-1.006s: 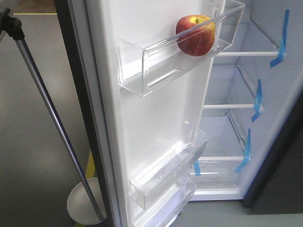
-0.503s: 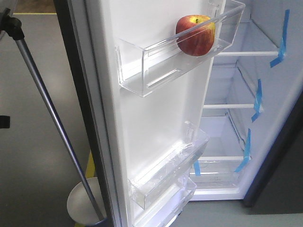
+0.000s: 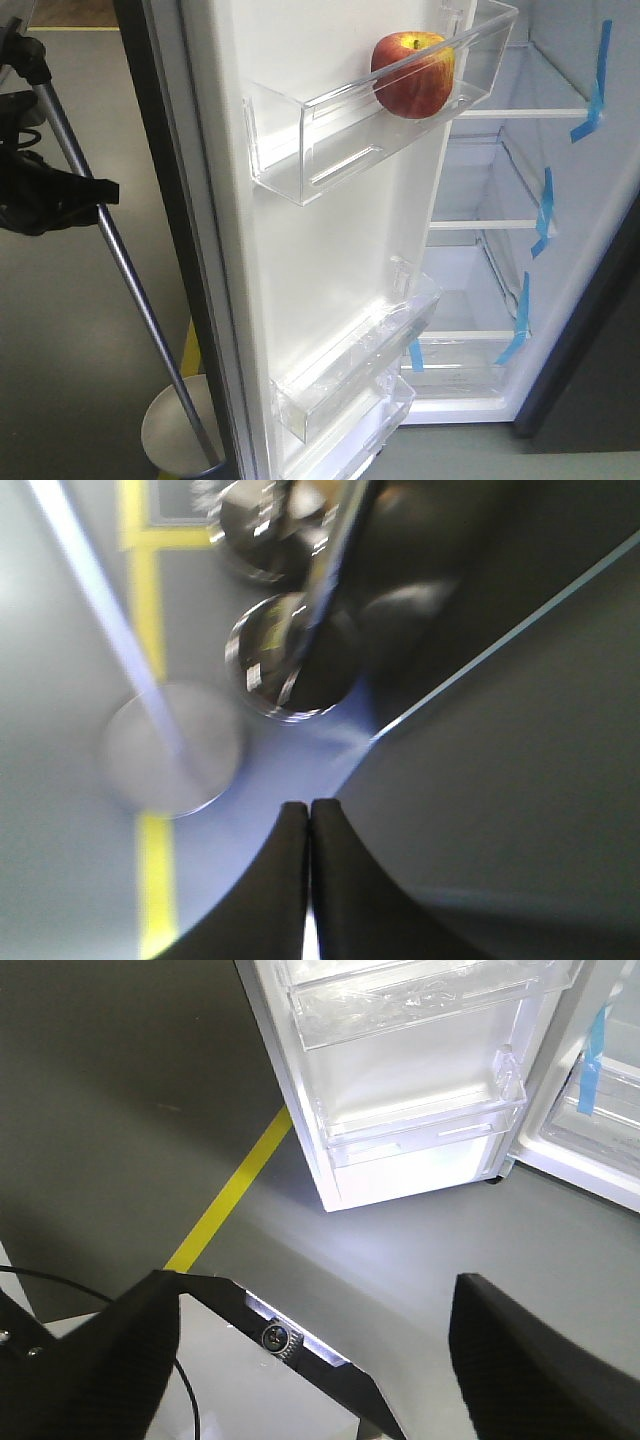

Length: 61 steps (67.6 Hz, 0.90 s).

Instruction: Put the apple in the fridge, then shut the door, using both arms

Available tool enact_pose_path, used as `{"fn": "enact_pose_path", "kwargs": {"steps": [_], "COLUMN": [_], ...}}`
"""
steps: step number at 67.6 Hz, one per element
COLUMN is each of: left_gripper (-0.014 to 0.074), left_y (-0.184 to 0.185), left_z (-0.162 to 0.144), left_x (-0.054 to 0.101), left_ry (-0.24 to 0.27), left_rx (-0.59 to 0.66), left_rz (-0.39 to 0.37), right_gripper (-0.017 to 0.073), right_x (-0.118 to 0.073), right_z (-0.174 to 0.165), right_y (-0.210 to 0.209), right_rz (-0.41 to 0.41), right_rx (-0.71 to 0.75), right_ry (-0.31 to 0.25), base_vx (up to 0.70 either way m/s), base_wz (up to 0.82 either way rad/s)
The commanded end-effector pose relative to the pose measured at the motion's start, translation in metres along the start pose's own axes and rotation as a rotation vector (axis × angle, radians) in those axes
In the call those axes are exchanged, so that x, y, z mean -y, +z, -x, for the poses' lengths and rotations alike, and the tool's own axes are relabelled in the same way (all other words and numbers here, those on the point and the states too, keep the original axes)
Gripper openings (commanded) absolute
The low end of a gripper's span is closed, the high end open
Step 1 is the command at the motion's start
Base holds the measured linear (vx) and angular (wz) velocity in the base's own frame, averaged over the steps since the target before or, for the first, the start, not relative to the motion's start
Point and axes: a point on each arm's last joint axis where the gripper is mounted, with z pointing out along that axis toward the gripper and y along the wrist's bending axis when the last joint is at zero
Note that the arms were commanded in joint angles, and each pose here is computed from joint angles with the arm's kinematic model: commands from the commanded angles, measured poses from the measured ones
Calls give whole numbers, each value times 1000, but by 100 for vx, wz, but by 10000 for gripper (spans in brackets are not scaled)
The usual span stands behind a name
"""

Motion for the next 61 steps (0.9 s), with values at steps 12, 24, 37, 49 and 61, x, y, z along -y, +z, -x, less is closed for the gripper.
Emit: {"fn": "enact_pose_path", "kwargs": {"steps": [12,24,37,49,61], "left_gripper": [-6,-6,-6,-6,-6], "left_y": [10,21,20,12,10], "left_z": [46,53,52,52,48], "left_x": [19,28,41,53,68], "left_ry": [-93,-118,-96,-100,-78], "left_rx": [149,100,84,75,56], "left_rz": [-195,-327,-498,-657,-739], "right_gripper": [535,535,535,535,535], "right_x": [-1,-1,-1,-1,-1], "right_z": [8,8,8,8,8], "right_y": [-3,-3,-3,-3,-3], "right_rz": [1,1,2,2,2], "right_rx": [44,44,44,44,44], "right_ry": [-3,-3,-3,-3,-3], "base_vx": [0,0,0,0,0], "base_wz": [0,0,0,0,0]}}
